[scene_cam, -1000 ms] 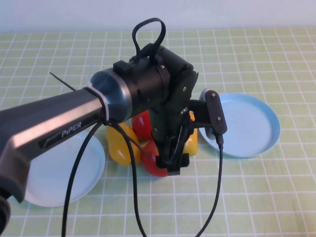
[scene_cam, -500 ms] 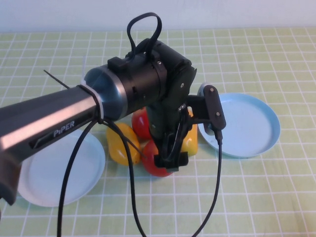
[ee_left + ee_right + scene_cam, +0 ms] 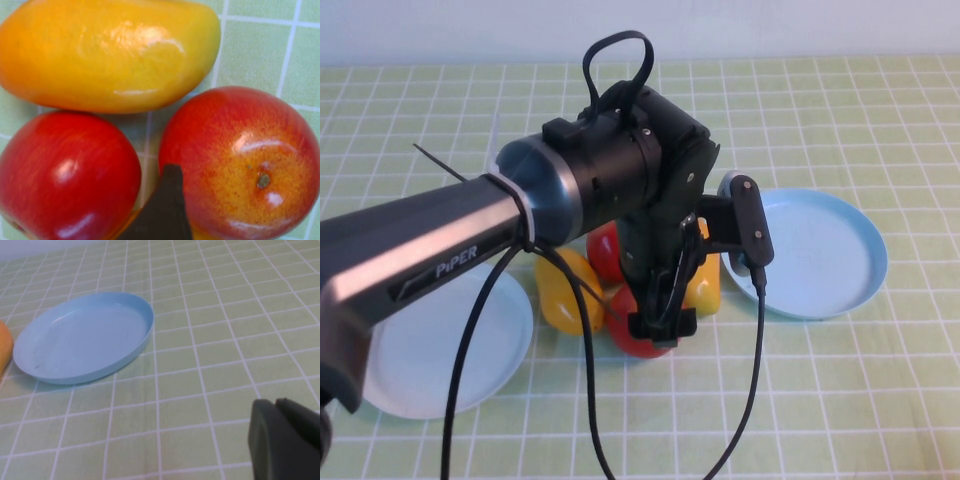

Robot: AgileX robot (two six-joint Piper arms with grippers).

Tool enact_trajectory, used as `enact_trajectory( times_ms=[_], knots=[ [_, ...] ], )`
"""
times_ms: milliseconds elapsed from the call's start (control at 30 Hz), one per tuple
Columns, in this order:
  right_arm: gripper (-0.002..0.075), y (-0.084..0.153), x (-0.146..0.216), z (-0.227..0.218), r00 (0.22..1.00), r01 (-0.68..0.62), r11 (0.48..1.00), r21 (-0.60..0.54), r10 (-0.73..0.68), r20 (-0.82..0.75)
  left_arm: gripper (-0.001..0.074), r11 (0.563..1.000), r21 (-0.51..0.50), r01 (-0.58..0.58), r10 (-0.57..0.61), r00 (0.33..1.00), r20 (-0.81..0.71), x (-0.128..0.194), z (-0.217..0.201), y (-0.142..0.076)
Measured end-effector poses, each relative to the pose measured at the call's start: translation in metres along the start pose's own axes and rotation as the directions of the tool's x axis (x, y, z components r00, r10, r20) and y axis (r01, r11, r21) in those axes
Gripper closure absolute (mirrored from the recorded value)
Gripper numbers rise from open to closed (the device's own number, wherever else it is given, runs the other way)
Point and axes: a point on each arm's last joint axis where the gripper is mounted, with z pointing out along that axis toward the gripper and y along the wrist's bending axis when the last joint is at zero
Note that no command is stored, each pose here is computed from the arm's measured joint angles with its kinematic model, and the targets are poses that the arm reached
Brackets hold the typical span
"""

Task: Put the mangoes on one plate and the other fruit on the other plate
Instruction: Put one type of fruit in the left plate

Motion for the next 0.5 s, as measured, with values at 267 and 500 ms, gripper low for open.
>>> enact_trajectory(
  times_ms=[267,500],
  knots=[
    [0.0743,0.0,0.0,0.0,1.0,0.0,1.0,0.0,0.0,0.0,0.0073,1.0,0.019,-0.003,0.003,1.0,-0.02,-0.002,0.012,-0.001],
    [0.0743,0.0,0.0,0.0,1.0,0.0,1.0,0.0,0.0,0.0,0.0073,0.999,0.035,-0.007,0.008,0.999,-0.039,-0.003,0.024,-0.001]
  ],
)
